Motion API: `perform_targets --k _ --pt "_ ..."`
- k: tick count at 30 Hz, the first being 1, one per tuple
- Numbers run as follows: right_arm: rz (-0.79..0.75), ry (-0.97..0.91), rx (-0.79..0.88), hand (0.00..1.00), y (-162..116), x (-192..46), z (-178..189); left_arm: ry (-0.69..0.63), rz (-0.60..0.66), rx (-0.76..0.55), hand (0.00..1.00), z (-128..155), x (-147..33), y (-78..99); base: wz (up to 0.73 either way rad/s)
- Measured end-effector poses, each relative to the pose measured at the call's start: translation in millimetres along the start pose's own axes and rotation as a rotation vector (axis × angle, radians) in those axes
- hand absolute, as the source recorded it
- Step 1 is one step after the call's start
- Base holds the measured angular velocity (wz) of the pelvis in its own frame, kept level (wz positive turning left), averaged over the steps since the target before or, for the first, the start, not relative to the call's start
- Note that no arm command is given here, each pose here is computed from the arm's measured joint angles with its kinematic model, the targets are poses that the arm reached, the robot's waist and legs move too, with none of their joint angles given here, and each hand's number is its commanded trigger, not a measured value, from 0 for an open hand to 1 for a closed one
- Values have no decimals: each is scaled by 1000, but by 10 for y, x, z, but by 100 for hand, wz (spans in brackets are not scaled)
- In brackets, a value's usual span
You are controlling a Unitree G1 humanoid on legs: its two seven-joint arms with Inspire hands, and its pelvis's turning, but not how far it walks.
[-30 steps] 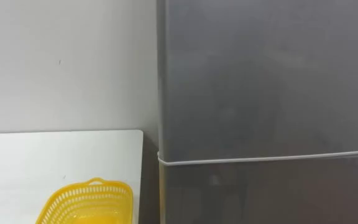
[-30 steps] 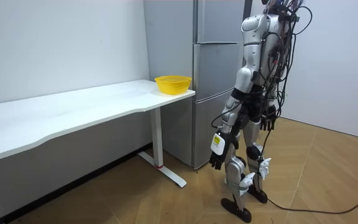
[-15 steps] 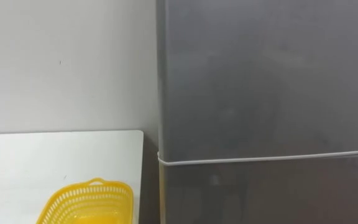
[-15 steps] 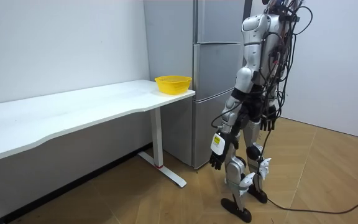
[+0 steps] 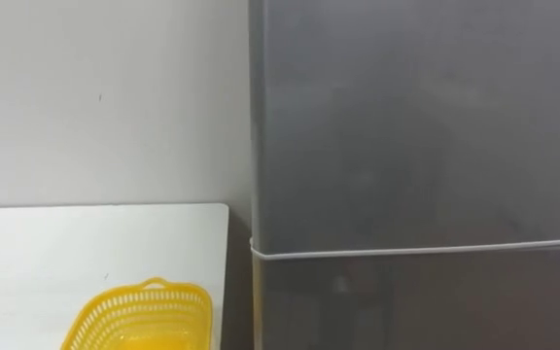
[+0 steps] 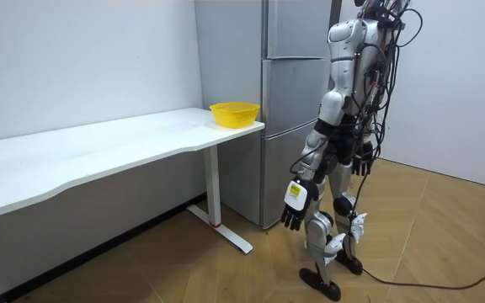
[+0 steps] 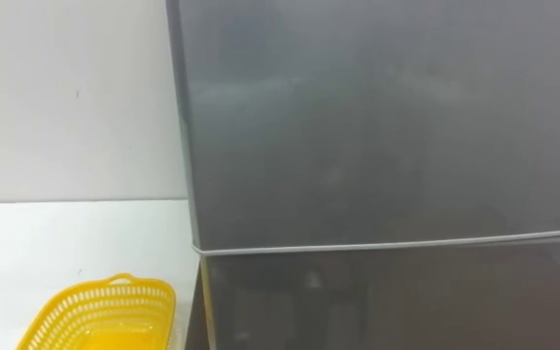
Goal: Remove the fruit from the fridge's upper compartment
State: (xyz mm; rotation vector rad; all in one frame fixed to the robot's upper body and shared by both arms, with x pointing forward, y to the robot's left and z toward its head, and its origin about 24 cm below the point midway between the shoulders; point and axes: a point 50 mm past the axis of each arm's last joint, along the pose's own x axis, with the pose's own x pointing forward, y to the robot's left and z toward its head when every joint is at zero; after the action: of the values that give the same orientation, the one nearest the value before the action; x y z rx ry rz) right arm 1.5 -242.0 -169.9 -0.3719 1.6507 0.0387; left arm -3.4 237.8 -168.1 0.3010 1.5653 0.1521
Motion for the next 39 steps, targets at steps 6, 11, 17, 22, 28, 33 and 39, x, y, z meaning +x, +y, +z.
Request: perform_targets --k 6,11,17,22,28,33,39 --pt "-10 33 59 0 -16 7 -77 37 37 -369 0 -70 8 66 0" --pt "-25 40 119 0 -25 8 -110 2 153 -778 0 54 -11 253 0" --pt "-75 -5 160 0 -110 3 -60 -137 357 -1129 0 424 -133 678 -1" --pt "-134 -85 180 0 -191 -15 54 -354 602 -1270 0 737 -464 1099 -2" --pt "-158 -108 177 0 -172 -17 -22 -663 818 -1395 0 1078 -1074 1473 -1" --pt "-187 -120 171 0 -175 -19 -27 -915 909 -1446 0 1241 -1572 1656 -4" --pt "-192 -106 172 0 -142 -14 -112 -1239 1007 -1453 0 1308 -2203 1850 1"
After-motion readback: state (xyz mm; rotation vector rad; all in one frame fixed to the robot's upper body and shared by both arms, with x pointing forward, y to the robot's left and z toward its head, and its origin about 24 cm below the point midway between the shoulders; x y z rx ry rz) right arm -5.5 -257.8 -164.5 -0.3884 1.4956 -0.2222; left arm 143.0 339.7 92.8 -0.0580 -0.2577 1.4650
